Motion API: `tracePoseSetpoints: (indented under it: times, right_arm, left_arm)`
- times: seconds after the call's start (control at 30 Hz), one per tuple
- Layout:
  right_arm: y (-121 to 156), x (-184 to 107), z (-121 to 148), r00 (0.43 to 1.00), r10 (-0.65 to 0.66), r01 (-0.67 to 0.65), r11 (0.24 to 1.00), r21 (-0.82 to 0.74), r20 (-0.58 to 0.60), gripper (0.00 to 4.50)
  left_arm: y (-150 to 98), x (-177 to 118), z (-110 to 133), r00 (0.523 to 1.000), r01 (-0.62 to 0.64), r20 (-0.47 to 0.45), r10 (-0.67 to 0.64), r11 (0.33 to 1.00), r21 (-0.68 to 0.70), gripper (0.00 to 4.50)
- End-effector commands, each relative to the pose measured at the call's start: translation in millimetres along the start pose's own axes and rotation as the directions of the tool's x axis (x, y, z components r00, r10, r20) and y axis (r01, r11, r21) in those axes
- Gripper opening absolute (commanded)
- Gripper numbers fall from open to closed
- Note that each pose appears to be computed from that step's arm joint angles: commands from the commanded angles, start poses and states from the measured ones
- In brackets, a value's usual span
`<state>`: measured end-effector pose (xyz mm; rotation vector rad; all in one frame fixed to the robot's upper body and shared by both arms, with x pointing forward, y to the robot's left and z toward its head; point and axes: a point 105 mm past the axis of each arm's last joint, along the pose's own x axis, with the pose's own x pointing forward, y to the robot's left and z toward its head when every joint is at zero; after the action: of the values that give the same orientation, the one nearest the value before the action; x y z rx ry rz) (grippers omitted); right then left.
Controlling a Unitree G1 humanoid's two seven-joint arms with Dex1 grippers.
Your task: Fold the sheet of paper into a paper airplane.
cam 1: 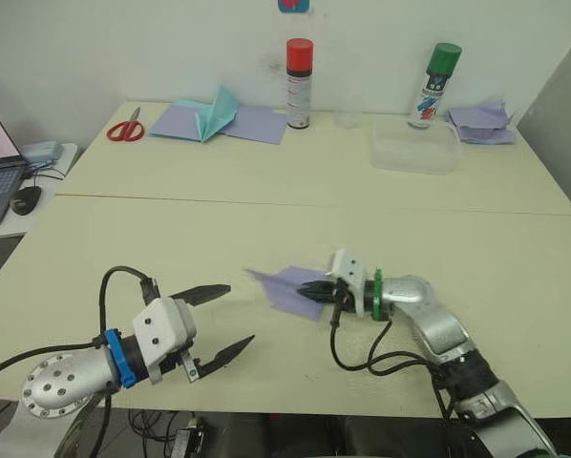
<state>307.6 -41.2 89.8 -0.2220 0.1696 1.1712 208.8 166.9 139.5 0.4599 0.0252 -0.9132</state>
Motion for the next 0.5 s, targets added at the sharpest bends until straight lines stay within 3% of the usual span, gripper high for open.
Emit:
tracePoseSetpoints:
  times: [0.03,0.17,0.3,0.4,0.5]
  right_arm:
    - [-20,-24,21,0.981,-0.184,0.182,0.982,0.046,0.055,0.01]
    - [-40,-40,13,0.919,-0.394,0.392,0.916,0.084,0.015,0.01]
    - [-38,-36,-6,0.903,-0.427,0.43,0.897,0.104,-0.052,0.01]
    - [-36,-35,-8,0.902,-0.428,0.432,0.887,0.166,-0.056,0.65]
    - [-35,-40,2,0.909,-0.415,0.418,0.899,0.133,-0.046,1.7]
  left_arm:
    - [2,4,9,0.999,-0.021,0.04,0.021,1.0,0.007,4.5]
    - [4,11,11,0.998,-0.032,0.06,0.032,0.999,-0.005,4.5]
    - [2,15,10,0.998,-0.003,0.062,0.003,1.0,-0.001,4.5]
    - [2,15,8,0.998,0.013,0.059,-0.012,1.0,-0.003,4.5]
    - [5,16,6,0.998,0.003,0.064,-0.002,1.0,-0.025,4.5]
